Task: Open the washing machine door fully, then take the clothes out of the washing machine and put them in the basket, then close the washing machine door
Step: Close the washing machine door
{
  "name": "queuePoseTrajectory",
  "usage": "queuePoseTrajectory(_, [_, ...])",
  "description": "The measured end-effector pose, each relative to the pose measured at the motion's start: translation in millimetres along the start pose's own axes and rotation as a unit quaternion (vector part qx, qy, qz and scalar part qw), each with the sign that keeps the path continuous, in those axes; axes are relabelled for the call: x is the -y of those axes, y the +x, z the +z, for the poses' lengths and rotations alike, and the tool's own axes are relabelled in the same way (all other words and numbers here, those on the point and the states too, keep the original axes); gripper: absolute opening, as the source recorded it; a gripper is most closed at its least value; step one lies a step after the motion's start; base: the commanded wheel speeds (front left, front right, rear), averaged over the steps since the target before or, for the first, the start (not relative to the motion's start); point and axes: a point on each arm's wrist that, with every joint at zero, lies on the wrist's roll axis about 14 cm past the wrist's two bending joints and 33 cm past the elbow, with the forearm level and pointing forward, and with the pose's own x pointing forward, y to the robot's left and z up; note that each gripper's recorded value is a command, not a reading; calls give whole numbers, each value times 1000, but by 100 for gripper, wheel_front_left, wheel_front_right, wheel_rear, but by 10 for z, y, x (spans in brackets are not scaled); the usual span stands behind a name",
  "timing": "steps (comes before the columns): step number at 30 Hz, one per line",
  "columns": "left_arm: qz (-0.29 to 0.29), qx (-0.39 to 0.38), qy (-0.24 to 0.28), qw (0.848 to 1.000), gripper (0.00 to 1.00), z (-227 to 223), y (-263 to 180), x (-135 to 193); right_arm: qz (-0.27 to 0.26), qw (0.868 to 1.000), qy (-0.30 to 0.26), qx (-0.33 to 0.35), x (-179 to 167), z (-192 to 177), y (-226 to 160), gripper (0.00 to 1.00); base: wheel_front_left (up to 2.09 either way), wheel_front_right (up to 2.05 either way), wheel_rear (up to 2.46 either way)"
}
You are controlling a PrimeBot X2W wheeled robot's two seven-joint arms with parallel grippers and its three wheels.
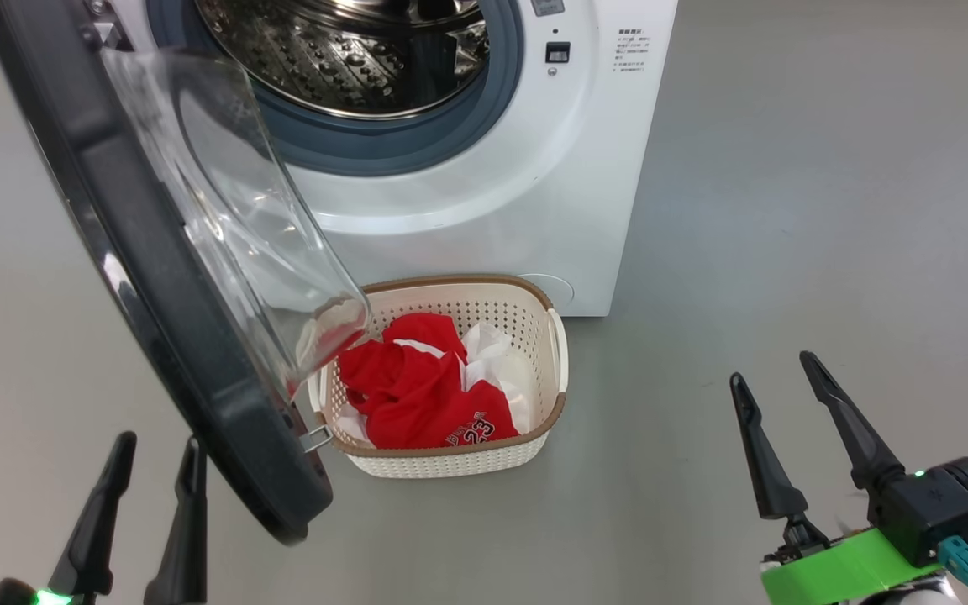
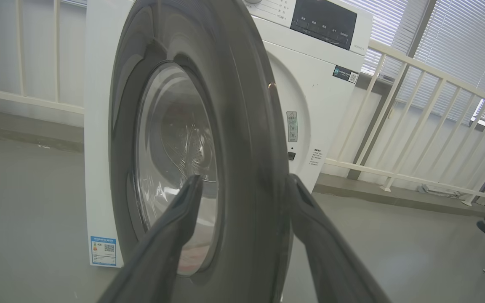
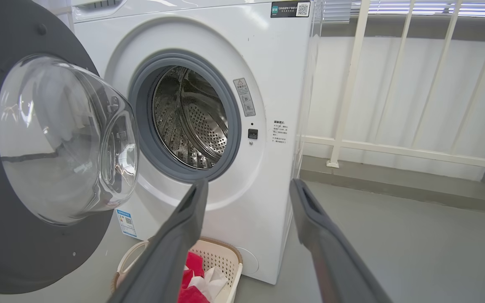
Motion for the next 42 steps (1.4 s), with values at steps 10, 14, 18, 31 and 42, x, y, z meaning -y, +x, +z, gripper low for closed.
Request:
queuePoseTrajectory(10, [-1,-20,32,999,100,-110,-84,15,-14,1000,0,-10,81,-54,-84,100,0,0,0])
queuePoseTrajectory(14, [-1,-18,34,999,100,-113,-81,42,-16,1000,0,-10,89,-51,-85,100,0,0,0])
queuePoseTrajectory(18, [-3,-18,38,999,100,-114,-79,54,-17,1000,-1,-9,97,-47,-85,100,0,0,0])
queuePoseTrajectory(31, [-3,-17,45,999,100,-118,-78,75,-17,1000,1,-17,95,-97,-107,100,0,0,0])
queuePoseTrajectory(42, [11,59,-3,998,0,297,-28,107,-14,1000,1,-16,77,-91,-105,100,0,0,0])
